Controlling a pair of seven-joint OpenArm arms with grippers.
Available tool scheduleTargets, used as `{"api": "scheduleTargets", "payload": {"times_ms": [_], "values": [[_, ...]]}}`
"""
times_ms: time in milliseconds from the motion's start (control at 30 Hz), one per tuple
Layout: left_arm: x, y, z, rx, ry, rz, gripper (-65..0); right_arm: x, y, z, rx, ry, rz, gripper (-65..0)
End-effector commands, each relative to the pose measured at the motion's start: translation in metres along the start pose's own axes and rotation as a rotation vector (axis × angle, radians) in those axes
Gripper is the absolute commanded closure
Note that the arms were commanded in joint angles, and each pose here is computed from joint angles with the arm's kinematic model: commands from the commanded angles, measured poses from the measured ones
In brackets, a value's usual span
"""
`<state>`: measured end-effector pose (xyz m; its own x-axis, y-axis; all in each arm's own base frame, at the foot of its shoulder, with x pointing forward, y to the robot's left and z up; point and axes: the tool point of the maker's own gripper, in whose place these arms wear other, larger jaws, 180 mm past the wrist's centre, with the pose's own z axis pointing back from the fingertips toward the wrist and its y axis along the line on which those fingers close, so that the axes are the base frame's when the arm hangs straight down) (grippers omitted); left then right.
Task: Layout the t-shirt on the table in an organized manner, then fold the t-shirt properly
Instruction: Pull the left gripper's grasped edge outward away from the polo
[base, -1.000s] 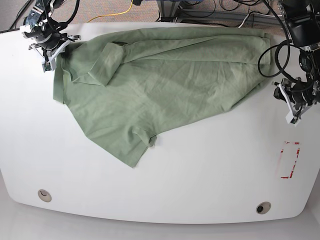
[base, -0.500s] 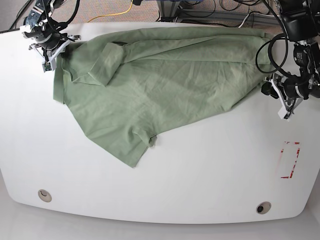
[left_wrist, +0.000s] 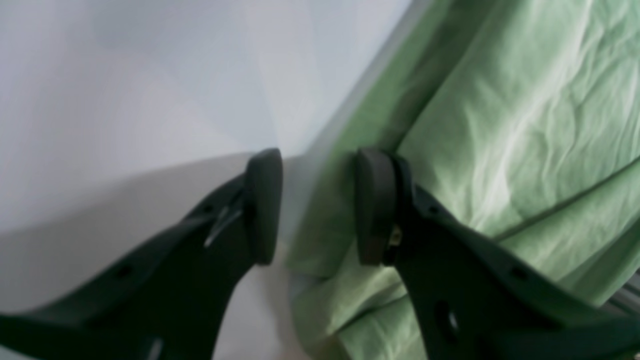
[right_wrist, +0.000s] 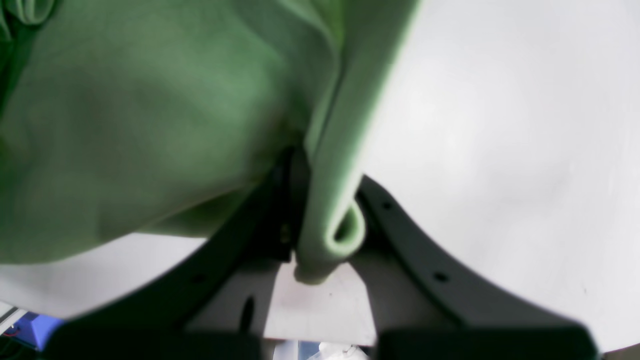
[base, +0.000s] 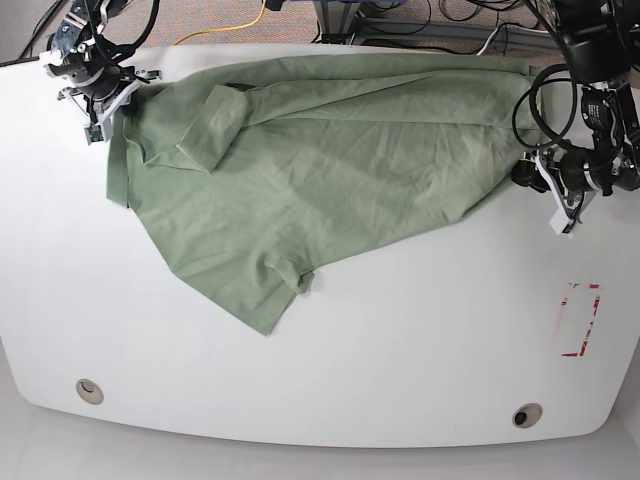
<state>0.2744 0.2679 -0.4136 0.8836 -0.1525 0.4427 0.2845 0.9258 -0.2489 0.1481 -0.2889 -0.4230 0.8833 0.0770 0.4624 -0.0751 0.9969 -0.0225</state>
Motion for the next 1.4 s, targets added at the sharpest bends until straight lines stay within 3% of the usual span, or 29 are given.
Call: {"api": "scheduleTargets", "payload": {"times_ms": [0,300,533,1000,1133,1367], "values": [[0.0,0.007,0.004,0.021,0.016,-0.007,-22.9,-0.004,-0.004,0.003,-0.016,0.026,0.014,-1.3],[0.001,0.001,0.001,0.009,0.025,-0.026,-22.2,-0.005,-0.005,0.003,-0.018,0.026,0.012,-1.3],[0.0,0.001,0.001,0.009,0.029,-0.027,-12.8,-0.004,-0.005,0.003,-0.019,0.025,0.013,-1.3],[-0.004,-0.009,0.002,0.013,0.04,-0.08,-11.1,-0.004,-0.005,0.003,-0.017,0.025,0.011,-1.3],[-0.004,-0.01,0.001,0.011,0.046,-0.087,-0.7,-0.004,-0.005,0.003,-0.017,0.025,0.011,-1.3],[0.011,-0.013,0.0,0.009,0.034,-0.12,0.0,-0.005,-0.005,0.003,-0.016,0.026,0.01,-1.3]]}}
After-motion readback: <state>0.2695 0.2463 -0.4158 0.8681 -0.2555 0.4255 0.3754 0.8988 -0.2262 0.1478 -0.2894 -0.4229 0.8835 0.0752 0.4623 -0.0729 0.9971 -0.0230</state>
